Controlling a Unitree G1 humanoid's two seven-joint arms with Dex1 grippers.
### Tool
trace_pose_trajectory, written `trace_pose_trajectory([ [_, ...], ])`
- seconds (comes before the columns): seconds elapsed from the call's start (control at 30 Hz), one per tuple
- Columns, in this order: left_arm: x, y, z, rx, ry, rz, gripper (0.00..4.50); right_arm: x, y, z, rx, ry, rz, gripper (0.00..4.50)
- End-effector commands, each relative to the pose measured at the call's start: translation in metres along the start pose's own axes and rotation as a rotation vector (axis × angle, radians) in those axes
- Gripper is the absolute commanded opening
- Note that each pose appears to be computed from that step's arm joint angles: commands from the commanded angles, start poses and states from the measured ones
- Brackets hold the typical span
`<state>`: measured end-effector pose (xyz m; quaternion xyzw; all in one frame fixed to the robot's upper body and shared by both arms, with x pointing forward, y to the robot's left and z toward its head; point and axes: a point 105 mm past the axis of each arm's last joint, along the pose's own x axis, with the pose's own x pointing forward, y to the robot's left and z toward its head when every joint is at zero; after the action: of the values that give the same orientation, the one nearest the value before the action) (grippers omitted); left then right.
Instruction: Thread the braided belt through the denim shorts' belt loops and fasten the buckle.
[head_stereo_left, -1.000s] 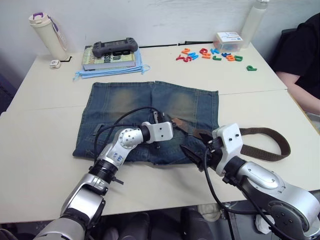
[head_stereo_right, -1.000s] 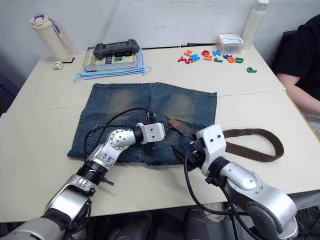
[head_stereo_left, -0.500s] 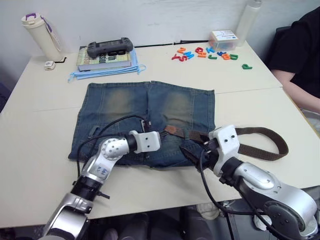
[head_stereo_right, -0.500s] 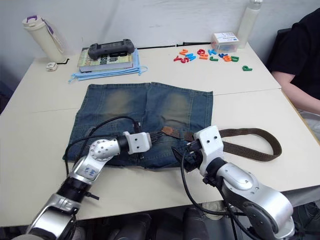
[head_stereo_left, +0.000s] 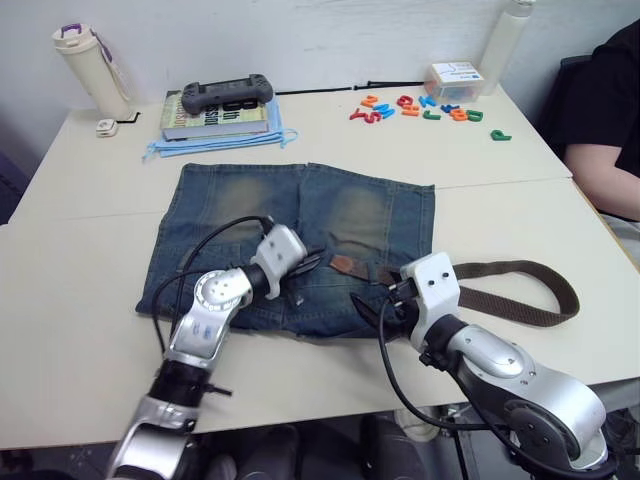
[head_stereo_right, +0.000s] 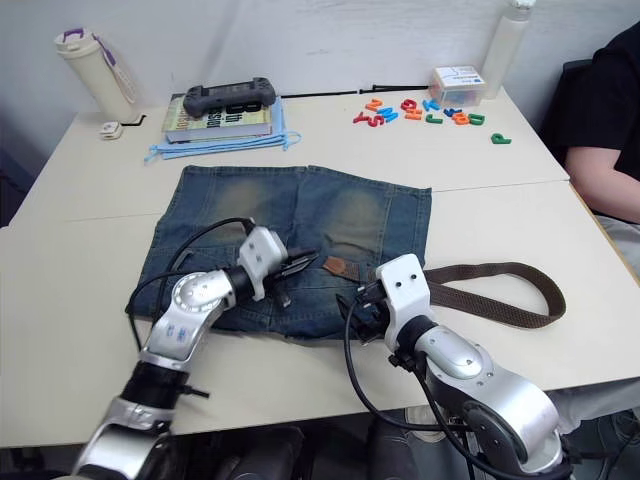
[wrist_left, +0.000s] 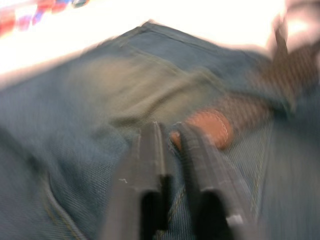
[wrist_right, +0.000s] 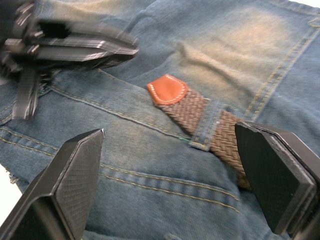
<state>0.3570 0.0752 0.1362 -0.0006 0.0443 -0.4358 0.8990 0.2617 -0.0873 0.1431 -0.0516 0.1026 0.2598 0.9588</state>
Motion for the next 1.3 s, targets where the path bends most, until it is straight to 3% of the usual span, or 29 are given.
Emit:
trace_pose_trajectory([
  [0.03, -0.001, -0.003, 0.013, -0.292, 0.006, -0.103, 2.41, -0.002, 0.003, 0.005, -0.007, -0.028, 0.001, 4.5],
  [0.17, 0.005, -0.007, 0.023, -0.44, 0.031, -0.167, 4.18, -0.002, 0.003, 0.005, -0.002, -0.029, -0.004, 4.5],
  [0.23, 0.009, -0.017, 0.021, -0.492, 0.087, -0.241, 4.18, -0.002, 0.003, 0.004, 0.001, -0.03, -0.009, 4.5],
  [0.47, 0.018, -0.02, -0.018, -0.448, 0.287, -0.206, 4.18, -0.004, 0.001, 0.005, 0.005, -0.039, -0.03, 4.5],
  [0.67, 0.024, -0.016, -0.02, -0.473, 0.304, -0.172, 4.18, -0.005, 0.001, 0.007, 0.007, -0.048, -0.037, 4.5],
  [0.8, 0.02, -0.02, -0.029, -0.494, 0.367, -0.165, 4.18, -0.005, 0.001, 0.007, 0.008, -0.047, -0.041, 4.5],
  [0.93, 0.01, -0.003, -0.023, -0.526, 0.325, -0.083, 4.18, -0.007, 0.001, 0.009, 0.004, -0.056, -0.044, 4.5],
  [1.2, 0.011, -0.025, -0.032, -0.52, 0.383, -0.148, 4.18, -0.004, 0.0, 0.01, -0.001, -0.058, -0.039, 4.5],
  [1.3, 0.007, -0.012, -0.033, -0.533, 0.375, -0.079, 4.18, -0.005, -0.002, 0.01, -0.01, -0.057, -0.044, 4.5],
])
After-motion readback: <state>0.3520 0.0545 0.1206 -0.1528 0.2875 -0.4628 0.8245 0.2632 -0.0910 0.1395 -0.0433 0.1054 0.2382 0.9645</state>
